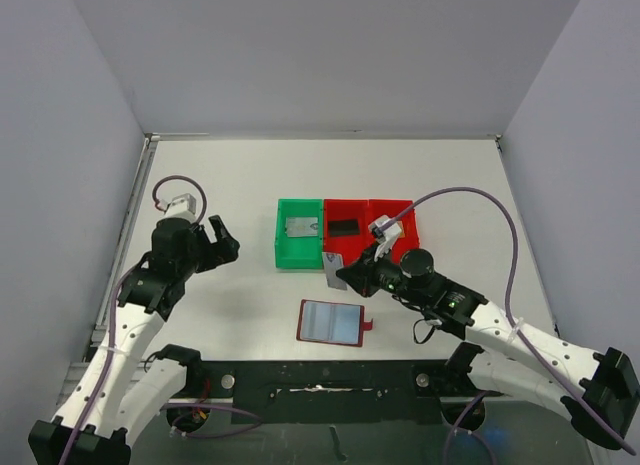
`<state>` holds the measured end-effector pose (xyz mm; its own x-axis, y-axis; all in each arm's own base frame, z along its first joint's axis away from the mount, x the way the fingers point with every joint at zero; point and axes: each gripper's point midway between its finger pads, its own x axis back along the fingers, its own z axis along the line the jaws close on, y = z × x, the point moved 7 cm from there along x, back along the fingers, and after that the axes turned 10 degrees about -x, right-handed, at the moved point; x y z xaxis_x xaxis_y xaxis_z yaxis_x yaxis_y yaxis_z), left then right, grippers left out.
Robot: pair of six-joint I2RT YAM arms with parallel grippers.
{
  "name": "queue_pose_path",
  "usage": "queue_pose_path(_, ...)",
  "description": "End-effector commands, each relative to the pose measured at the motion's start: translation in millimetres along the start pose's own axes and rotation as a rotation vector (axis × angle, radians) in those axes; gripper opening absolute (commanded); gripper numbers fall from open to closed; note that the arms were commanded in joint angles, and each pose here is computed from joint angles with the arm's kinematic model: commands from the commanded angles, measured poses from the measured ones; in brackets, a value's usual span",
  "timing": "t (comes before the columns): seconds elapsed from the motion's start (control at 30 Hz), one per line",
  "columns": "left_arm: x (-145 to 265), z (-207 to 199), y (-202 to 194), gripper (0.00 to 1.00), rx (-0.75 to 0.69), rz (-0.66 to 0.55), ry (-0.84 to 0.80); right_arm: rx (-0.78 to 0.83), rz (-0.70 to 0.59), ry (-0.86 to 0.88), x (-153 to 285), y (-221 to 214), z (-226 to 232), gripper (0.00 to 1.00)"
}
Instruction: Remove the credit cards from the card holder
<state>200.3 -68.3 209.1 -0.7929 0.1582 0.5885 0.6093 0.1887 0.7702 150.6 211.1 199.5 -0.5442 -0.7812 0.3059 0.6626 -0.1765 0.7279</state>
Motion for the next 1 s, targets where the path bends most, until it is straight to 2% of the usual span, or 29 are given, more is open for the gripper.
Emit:
queue_pose_path(0.0,12,6,24,0.86,0.007,-0.16,0.059,0.405,-0.172,-0.075,0,38,10,0.0)
queue_pose_path(0.07,11,11,21,0.86,0.04,-0.171,0.102,0.538,-0.145,-0.1,-7,43,8,0.0)
queue_pose_path(0.13,12,15,22,0.86,0.06,-0.181,0.139,0.677,-0.066,-0.097,-15,46,8,0.0)
queue_pose_path(0.27,14,23,23,0.86,0.077,-0.203,0.21,0.813,-0.004,-0.138,-35,57,7,0.0)
queue_pose_path(0.57,25,34,24,0.86,0.117,-0.251,0.304,0.928,0.091,-0.113,-87,70,15,0.0)
queue_pose_path(0.97,33,36,26,0.86,0.136,-0.29,0.308,1.036,0.144,-0.179,-145,79,1,0.0)
